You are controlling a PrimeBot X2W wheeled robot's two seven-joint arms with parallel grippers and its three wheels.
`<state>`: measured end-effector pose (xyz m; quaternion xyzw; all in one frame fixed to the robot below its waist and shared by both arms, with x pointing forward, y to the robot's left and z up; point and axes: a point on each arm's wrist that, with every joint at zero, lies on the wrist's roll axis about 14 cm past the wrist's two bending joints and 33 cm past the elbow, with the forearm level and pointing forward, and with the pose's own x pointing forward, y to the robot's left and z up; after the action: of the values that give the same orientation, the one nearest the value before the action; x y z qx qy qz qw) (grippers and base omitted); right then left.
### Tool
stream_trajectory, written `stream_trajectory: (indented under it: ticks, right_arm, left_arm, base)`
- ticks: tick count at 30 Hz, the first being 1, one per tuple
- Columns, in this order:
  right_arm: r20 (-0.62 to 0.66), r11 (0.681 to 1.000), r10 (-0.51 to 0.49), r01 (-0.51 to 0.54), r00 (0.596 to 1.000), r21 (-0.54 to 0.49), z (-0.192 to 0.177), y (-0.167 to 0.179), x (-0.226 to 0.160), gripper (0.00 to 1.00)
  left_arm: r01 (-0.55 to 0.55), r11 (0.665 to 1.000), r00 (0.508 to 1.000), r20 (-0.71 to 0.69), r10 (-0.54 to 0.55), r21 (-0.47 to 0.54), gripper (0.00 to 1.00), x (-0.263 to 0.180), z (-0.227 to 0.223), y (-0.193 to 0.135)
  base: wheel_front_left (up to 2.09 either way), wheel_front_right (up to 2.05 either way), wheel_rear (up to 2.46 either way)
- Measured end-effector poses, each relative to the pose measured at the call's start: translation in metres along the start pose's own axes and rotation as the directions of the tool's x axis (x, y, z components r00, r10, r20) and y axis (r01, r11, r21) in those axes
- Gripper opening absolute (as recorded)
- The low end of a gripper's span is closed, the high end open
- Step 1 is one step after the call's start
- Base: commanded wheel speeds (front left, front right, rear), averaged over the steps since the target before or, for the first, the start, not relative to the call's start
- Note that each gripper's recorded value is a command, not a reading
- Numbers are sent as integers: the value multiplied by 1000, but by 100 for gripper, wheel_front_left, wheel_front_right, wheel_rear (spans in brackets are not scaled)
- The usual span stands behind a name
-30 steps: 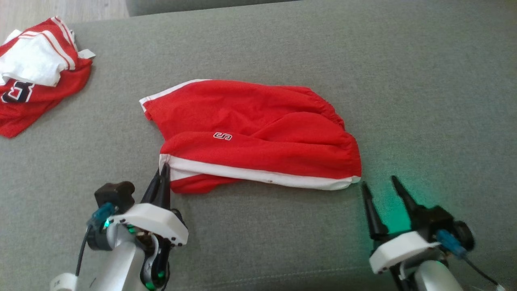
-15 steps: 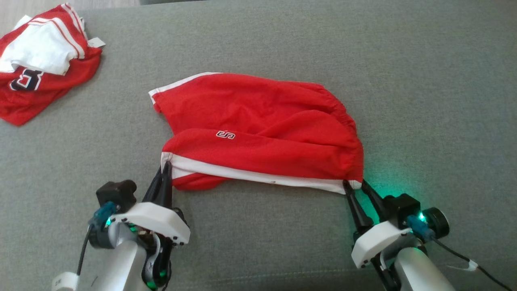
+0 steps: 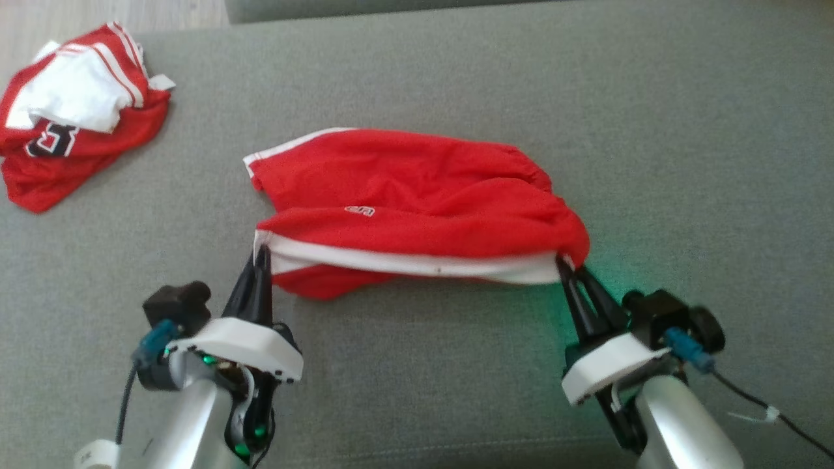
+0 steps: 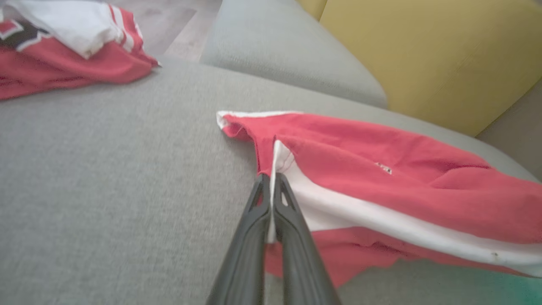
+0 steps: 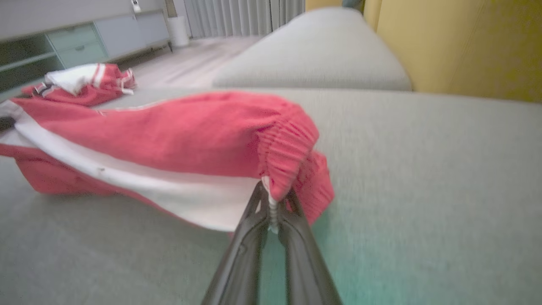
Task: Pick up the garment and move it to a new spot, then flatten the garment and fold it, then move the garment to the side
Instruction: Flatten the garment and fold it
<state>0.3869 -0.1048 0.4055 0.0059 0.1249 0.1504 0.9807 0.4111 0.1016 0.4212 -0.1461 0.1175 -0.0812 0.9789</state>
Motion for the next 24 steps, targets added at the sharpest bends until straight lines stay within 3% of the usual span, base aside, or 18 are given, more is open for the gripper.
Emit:
stream_trajectory:
  ticks: [5, 9, 17, 24]
  right_arm:
    - [195, 1000, 8, -4, 981, -20, 64, 2, -2, 0]
    - [351, 998, 21, 1, 936, -62, 116, 2, -18, 0]
    - [599, 990, 85, 2, 796, -144, 213, 14, -70, 0]
    - [703, 980, 133, 13, 698, -199, 270, 20, -108, 0]
  left_arm:
    - [42, 999, 989, 140, -39, -24, 0, -2, 45, -14]
    - [99, 995, 956, 279, -90, -16, 0, -13, 92, -33]
    - [204, 975, 786, 579, -216, 87, 0, -66, 204, -73]
    - [224, 952, 643, 702, -306, 210, 0, -114, 276, -96]
  base:
    - [0, 0, 0]
    - [0, 0, 0]
    - [0, 0, 0]
    - [0, 0, 0]
